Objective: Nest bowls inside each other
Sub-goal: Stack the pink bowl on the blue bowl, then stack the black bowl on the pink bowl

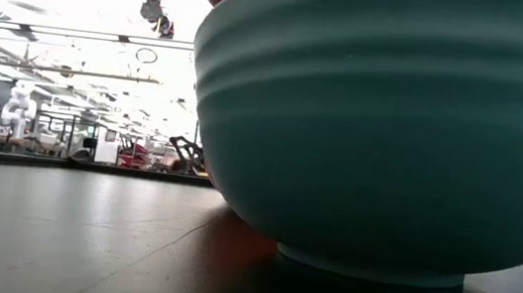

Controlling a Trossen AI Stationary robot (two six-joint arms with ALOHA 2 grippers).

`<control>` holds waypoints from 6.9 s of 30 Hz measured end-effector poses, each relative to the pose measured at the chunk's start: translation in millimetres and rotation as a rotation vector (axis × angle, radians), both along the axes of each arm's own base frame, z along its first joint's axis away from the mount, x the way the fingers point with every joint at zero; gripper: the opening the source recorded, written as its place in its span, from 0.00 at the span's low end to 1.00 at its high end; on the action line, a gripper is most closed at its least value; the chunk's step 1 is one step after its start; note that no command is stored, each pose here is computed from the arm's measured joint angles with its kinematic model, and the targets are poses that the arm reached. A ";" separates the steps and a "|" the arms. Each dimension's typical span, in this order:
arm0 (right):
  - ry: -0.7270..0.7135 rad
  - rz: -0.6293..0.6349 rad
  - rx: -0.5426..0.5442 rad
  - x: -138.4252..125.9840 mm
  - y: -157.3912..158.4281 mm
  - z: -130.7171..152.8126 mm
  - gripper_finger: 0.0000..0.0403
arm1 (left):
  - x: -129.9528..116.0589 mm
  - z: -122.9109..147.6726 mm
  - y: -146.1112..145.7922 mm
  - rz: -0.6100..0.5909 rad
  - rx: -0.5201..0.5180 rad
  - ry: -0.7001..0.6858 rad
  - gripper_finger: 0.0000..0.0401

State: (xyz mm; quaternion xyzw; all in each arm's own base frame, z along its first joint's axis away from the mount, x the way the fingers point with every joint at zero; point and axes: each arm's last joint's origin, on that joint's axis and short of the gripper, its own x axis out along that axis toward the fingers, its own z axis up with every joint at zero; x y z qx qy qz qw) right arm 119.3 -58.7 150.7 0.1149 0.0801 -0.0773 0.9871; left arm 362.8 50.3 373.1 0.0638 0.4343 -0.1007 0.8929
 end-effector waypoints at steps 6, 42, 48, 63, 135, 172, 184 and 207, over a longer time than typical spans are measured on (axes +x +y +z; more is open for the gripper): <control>-0.002 0.000 -0.002 0.0 0.0 0.2 0.51 | 21.3 -14.5 17.9 -0.002 -0.044 0.060 0.01; -0.003 0.003 -0.017 0.1 0.0 0.5 0.51 | 45.6 -70.5 24.7 -0.021 -0.122 0.272 0.02; -0.002 0.004 -0.024 0.1 -0.1 0.6 0.51 | 49.5 -62.9 27.1 0.007 -0.070 0.226 0.17; 0.002 0.004 -0.026 0.0 0.0 0.2 0.51 | 53.8 -24.0 28.6 0.018 -0.095 0.055 0.40; 0.126 -0.071 0.087 18.0 -40.7 42.6 0.51 | -184.8 -105.6 -5.7 -0.060 -0.133 -0.876 0.33; 0.544 0.065 0.253 100.6 -168.9 70.5 0.58 | -188.2 -113.8 -13.0 -0.065 -0.213 -0.840 0.33; 0.594 0.054 0.151 138.3 -153.5 86.4 0.58 | -189.5 -114.7 -7.0 -0.010 -0.239 -0.822 0.33; 0.598 0.228 0.275 156.2 -165.7 54.5 0.58 | -189.8 -103.4 -6.2 0.000 -0.260 -0.844 0.33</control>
